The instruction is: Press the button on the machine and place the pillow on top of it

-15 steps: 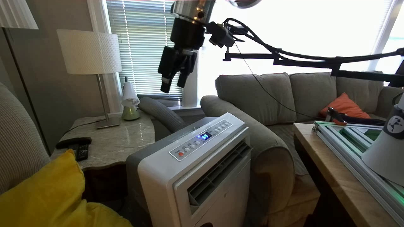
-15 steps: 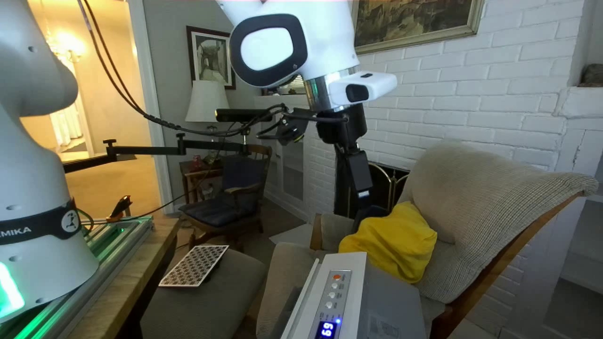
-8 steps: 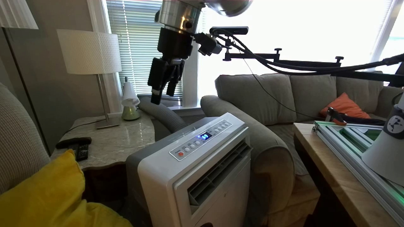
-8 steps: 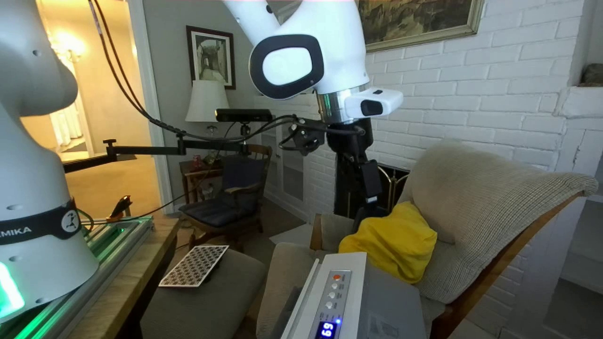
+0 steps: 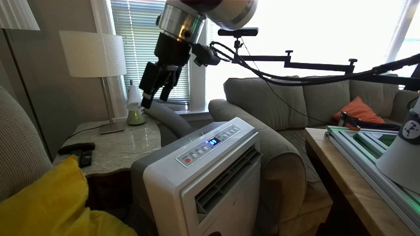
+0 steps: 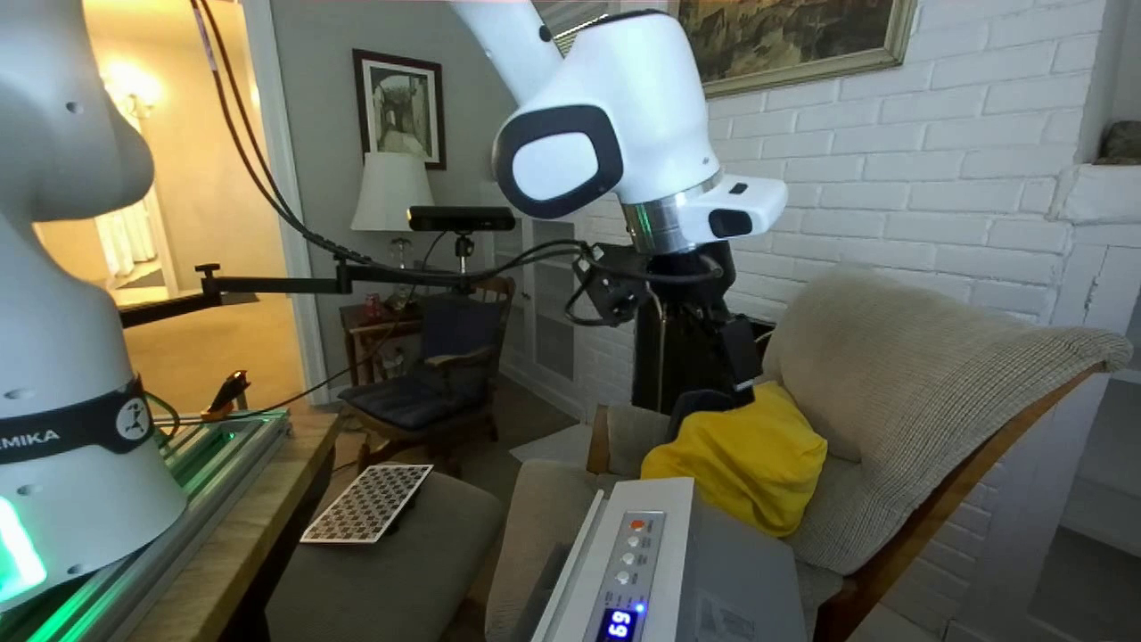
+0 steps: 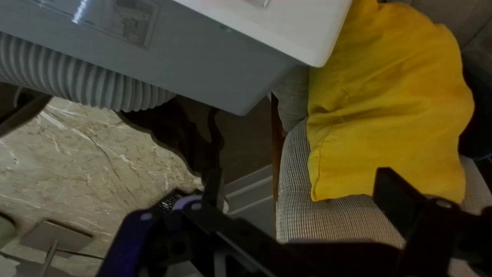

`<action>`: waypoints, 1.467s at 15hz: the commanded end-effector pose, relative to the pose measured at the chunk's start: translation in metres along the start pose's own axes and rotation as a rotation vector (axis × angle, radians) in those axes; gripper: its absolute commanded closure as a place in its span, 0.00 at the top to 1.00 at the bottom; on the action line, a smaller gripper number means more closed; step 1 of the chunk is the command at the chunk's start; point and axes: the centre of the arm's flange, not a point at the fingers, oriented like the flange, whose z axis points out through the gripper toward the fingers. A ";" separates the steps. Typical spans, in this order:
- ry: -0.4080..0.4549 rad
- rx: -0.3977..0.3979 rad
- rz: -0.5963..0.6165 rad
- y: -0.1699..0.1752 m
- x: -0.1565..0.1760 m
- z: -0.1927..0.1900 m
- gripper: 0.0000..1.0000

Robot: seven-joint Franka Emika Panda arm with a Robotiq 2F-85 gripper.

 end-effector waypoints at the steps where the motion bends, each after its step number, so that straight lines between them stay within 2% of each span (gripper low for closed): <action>1: 0.093 0.084 -0.050 0.003 0.036 0.050 1.00; 4: 0.110 0.133 -0.090 -0.009 0.064 0.083 1.00; 10: -0.008 0.215 -0.070 -0.012 0.088 0.150 1.00; 11: 0.014 0.192 -0.069 -0.014 0.064 0.123 1.00; 16: 0.001 0.202 -0.074 -0.011 0.070 0.143 1.00; 17: 0.014 0.224 -0.084 -0.008 0.071 0.147 1.00; 22: -0.001 0.241 -0.112 -0.015 0.089 0.172 1.00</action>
